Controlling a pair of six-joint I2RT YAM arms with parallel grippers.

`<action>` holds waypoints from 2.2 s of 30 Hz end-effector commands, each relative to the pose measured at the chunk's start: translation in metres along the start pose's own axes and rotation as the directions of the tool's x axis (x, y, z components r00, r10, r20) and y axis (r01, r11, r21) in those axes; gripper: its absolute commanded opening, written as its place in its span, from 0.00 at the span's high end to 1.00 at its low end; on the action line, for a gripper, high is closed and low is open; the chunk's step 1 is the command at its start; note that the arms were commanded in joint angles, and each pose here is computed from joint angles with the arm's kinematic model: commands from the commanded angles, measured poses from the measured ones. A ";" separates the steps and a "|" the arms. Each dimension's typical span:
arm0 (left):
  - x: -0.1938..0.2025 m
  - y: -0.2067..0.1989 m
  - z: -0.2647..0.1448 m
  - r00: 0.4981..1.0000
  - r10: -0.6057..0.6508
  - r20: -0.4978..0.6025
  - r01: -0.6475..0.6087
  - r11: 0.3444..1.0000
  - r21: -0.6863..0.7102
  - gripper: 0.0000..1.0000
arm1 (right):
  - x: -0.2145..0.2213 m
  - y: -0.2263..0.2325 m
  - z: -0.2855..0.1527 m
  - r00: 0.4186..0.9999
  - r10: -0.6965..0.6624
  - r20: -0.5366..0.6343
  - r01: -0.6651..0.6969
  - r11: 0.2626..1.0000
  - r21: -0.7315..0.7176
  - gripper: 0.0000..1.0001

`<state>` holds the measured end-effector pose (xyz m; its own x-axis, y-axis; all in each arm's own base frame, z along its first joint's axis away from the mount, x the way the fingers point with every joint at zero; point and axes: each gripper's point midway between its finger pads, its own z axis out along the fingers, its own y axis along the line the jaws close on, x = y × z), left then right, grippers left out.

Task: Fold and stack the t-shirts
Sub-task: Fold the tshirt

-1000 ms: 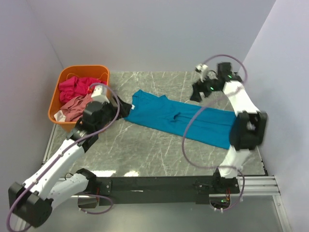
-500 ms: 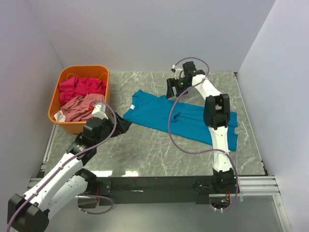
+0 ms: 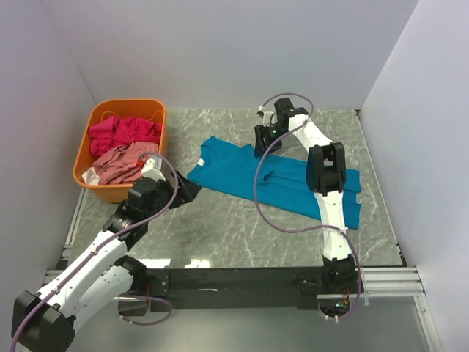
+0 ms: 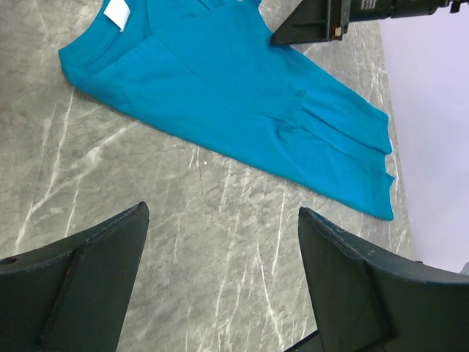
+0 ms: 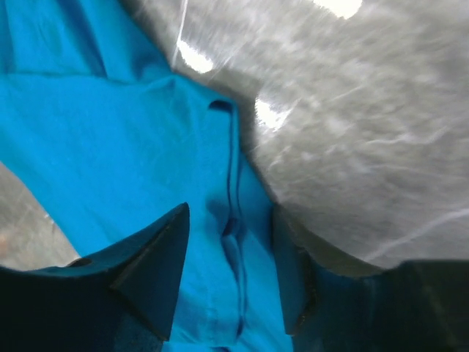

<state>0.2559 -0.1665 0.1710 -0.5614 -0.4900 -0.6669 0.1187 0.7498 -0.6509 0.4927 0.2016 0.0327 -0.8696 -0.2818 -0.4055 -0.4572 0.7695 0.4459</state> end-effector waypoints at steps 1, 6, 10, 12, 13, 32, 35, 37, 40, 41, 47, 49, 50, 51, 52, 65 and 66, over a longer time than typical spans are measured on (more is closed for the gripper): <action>-0.007 -0.010 0.001 1.000 -0.014 0.024 0.013 0.999 0.044 0.12 | 0.006 0.015 0.003 0.999 0.002 -0.041 -0.004 0.999 -0.053 0.51; -0.010 -0.011 0.000 1.000 -0.011 0.027 0.010 0.999 0.038 0.12 | -0.005 0.009 0.005 1.000 0.019 -0.006 -0.019 1.000 -0.017 0.66; -0.010 -0.009 0.000 1.000 -0.008 0.028 0.007 1.000 0.028 0.12 | -0.021 -0.001 0.002 0.997 0.054 0.054 -0.055 0.998 0.028 0.88; -0.010 -0.009 0.001 1.000 -0.006 0.025 0.006 1.000 0.023 0.12 | -0.032 -0.012 -0.005 0.992 0.075 0.099 -0.080 0.996 0.048 1.00; -0.009 -0.009 0.002 1.000 -0.006 0.022 0.006 1.000 0.022 0.12 | -0.035 -0.018 -0.007 0.990 0.086 0.115 -0.093 0.994 0.057 1.00; -0.002 -0.032 0.054 0.996 -0.023 -0.088 0.032 0.994 0.101 0.14 | -0.042 -0.169 -0.130 0.854 0.314 0.416 -0.429 0.876 0.220 0.65; -0.002 -0.035 0.066 0.993 -0.002 -0.116 0.015 0.995 0.103 0.15 | -0.036 -0.165 -0.159 0.885 0.209 0.416 -0.350 0.888 0.298 0.43; -0.002 -0.035 0.072 0.992 0.019 -0.126 -0.006 0.995 0.098 0.16 | -0.026 -0.152 -0.181 0.920 0.074 0.385 -0.229 0.898 0.376 0.24; -0.005 -0.034 0.077 0.992 0.037 -0.119 -0.027 0.996 0.083 0.17 | -0.004 -0.128 -0.205 0.938 -0.146 0.314 -0.029 0.871 0.491 0.09; -0.007 -0.031 0.077 0.993 0.039 -0.108 -0.032 0.997 0.065 0.17 | 0.004 -0.119 -0.208 0.936 -0.203 0.286 0.030 0.859 0.512 0.09; -0.018 -0.023 0.060 0.999 0.025 -0.035 -0.025 0.999 0.023 0.15 | 0.100 -0.030 -0.171 0.804 -0.592 0.053 0.538 0.762 0.361 0.08; -0.021 -0.021 0.050 1.000 0.024 -0.013 -0.024 1.000 0.018 0.15 | 0.134 -0.019 -0.154 0.812 -0.580 -0.057 0.564 0.758 0.327 0.08; -0.020 -0.020 0.046 1.000 0.024 -0.009 -0.024 1.000 0.017 0.15 | 0.156 -0.016 -0.146 0.815 -0.571 -0.101 0.571 0.758 0.316 0.16; -0.020 -0.016 0.043 1.000 0.023 -0.006 -0.023 1.000 0.002 0.15 | 0.160 -0.021 -0.146 0.820 -0.557 -0.128 0.560 0.738 0.376 0.19; -0.020 -0.015 0.037 1.000 0.025 0.007 -0.025 1.000 0.001 0.14 | 0.165 -0.011 -0.136 0.806 -0.571 -0.156 0.581 0.713 0.392 0.22; -0.007 -0.002 0.007 1.000 0.010 0.021 -0.010 1.000 0.002 0.14 | 0.192 -0.038 -0.107 0.853 -0.425 -0.303 0.513 0.574 0.638 0.45; -0.006 -0.002 0.006 1.000 0.010 0.020 -0.010 1.000 0.003 0.14 | 0.191 -0.038 -0.105 0.853 -0.426 -0.301 0.512 0.570 0.643 0.46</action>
<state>0.2655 -0.1712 0.1698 -0.5622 -0.4815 -0.6724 0.1260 0.7537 -0.6450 0.3082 0.0633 0.0206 -0.5773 -0.7650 -0.2856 -0.6640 0.6434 -0.3810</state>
